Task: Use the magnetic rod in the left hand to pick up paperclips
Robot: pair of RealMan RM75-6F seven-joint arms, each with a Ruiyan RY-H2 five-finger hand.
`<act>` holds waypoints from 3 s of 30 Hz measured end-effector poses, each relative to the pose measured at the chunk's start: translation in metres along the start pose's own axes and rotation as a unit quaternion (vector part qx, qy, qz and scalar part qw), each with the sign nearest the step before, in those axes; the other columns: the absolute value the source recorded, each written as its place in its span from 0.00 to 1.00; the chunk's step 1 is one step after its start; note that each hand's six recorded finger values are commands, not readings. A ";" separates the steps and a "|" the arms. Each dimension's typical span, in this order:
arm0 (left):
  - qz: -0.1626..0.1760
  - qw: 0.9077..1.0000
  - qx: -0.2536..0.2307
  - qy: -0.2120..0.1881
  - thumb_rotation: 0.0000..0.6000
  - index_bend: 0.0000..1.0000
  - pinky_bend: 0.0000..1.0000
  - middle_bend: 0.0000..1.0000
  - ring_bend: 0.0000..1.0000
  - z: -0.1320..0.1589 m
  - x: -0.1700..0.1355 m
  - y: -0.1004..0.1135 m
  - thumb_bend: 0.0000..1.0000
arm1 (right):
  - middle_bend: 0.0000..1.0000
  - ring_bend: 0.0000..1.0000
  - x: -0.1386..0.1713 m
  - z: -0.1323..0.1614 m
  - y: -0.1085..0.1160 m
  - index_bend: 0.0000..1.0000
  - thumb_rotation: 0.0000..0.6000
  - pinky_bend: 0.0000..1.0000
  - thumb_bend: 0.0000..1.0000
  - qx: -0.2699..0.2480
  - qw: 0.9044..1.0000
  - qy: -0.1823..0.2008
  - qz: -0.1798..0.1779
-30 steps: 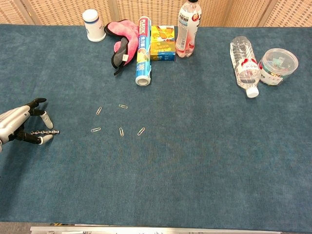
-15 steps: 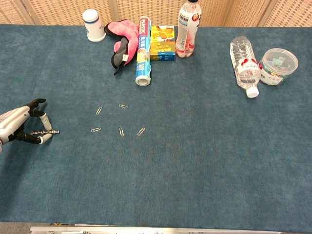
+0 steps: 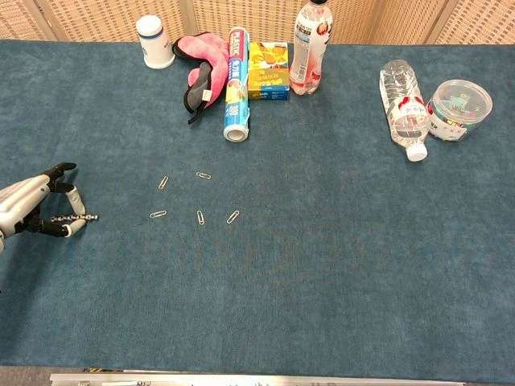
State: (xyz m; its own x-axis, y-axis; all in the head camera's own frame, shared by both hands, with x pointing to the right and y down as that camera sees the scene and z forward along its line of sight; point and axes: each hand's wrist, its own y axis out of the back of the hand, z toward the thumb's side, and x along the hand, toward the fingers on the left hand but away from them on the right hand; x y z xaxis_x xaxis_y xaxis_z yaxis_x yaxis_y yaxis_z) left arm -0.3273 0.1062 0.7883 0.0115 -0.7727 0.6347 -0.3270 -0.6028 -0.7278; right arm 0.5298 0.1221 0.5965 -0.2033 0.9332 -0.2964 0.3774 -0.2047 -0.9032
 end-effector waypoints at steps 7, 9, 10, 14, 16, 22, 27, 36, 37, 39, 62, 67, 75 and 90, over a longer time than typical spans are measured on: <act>0.005 1.000 -0.002 -0.002 1.00 0.56 0.08 0.00 0.00 0.002 -0.001 0.001 0.34 | 0.45 0.37 0.000 -0.002 -0.001 0.60 1.00 0.54 0.31 -0.001 1.000 -0.001 0.000; 0.007 1.000 -0.002 -0.004 1.00 0.56 0.08 0.00 0.00 0.003 -0.002 0.002 0.34 | 0.45 0.37 0.000 -0.002 -0.001 0.60 1.00 0.54 0.31 -0.002 1.000 -0.002 0.000; 0.009 1.000 -0.002 -0.006 1.00 0.57 0.08 0.00 0.00 0.004 -0.002 0.003 0.34 | 0.45 0.37 0.000 -0.002 -0.001 0.60 1.00 0.54 0.31 -0.002 1.000 -0.002 0.000; 0.016 1.000 -0.004 -0.010 1.00 0.57 0.08 0.00 0.00 0.006 -0.005 0.007 0.35 | 0.45 0.37 0.000 -0.002 -0.001 0.60 1.00 0.54 0.31 -0.002 1.000 -0.001 0.000; 0.019 1.000 -0.004 -0.012 1.00 0.57 0.08 0.00 0.00 0.008 -0.006 0.009 0.35 | 0.45 0.37 0.000 -0.002 -0.001 0.60 1.00 0.54 0.31 -0.002 1.000 -0.001 0.000; 0.028 0.999 -0.008 -0.019 1.00 0.57 0.08 0.00 0.00 0.012 -0.010 0.015 0.35 | 0.45 0.37 0.000 -0.002 -0.001 0.60 1.00 0.54 0.31 -0.003 1.000 -0.002 -0.001; 0.033 0.999 -0.017 -0.024 1.00 0.57 0.08 0.00 0.00 0.016 -0.013 0.019 0.35 | 0.45 0.37 0.000 -0.002 -0.001 0.60 1.00 0.54 0.31 -0.004 1.000 -0.002 -0.001; 0.036 0.998 -0.040 -0.032 1.00 0.57 0.08 0.00 0.00 0.022 -0.017 0.025 0.35 | 0.45 0.37 0.000 -0.003 -0.002 0.60 1.00 0.54 0.31 -0.006 1.000 -0.002 -0.001; 0.036 0.998 -0.043 -0.035 1.00 0.57 0.08 0.00 0.00 0.024 -0.018 0.025 0.35 | 0.45 0.37 0.000 -0.003 -0.002 0.60 1.00 0.54 0.31 -0.006 1.000 -0.002 -0.001; 0.035 0.997 -0.048 -0.039 1.00 0.57 0.08 0.00 0.00 0.027 -0.019 0.027 0.35 | 0.45 0.37 0.000 -0.003 -0.001 0.60 1.00 0.54 0.31 -0.006 1.000 -0.002 -0.002; -0.010 0.989 -0.094 -0.112 1.00 0.57 0.08 0.00 0.00 0.088 -0.025 0.024 0.35 | 0.45 0.37 0.002 -0.004 0.003 0.60 1.00 0.54 0.31 -0.007 1.000 -0.003 -0.006; -0.019 0.988 -0.099 -0.120 1.00 0.57 0.08 0.00 0.00 0.098 -0.025 0.018 0.35 | 0.45 0.37 0.002 -0.005 0.002 0.60 1.00 0.54 0.31 -0.008 1.000 -0.003 -0.006; -0.024 0.985 -0.107 -0.133 1.00 0.57 0.08 0.00 0.00 0.112 -0.025 0.015 0.35 | 0.45 0.37 0.002 -0.007 0.001 0.60 1.00 0.54 0.31 -0.010 1.000 -0.005 -0.006; -0.047 0.981 -0.111 -0.153 1.00 0.57 0.08 0.00 0.00 0.130 -0.026 0.000 0.36 | 0.45 0.37 0.005 -0.013 0.001 0.60 1.00 0.54 0.31 -0.012 1.000 -0.011 -0.008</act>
State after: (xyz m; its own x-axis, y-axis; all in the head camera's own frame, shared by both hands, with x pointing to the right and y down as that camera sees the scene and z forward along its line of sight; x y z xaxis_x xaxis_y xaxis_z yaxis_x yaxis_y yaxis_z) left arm -0.2049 0.1005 0.7384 0.3244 -0.7593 0.5641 -0.5085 -0.6428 -0.5729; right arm 0.5407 0.1301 0.5978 -0.2284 0.9296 -0.2893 0.3961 -0.1827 -0.8998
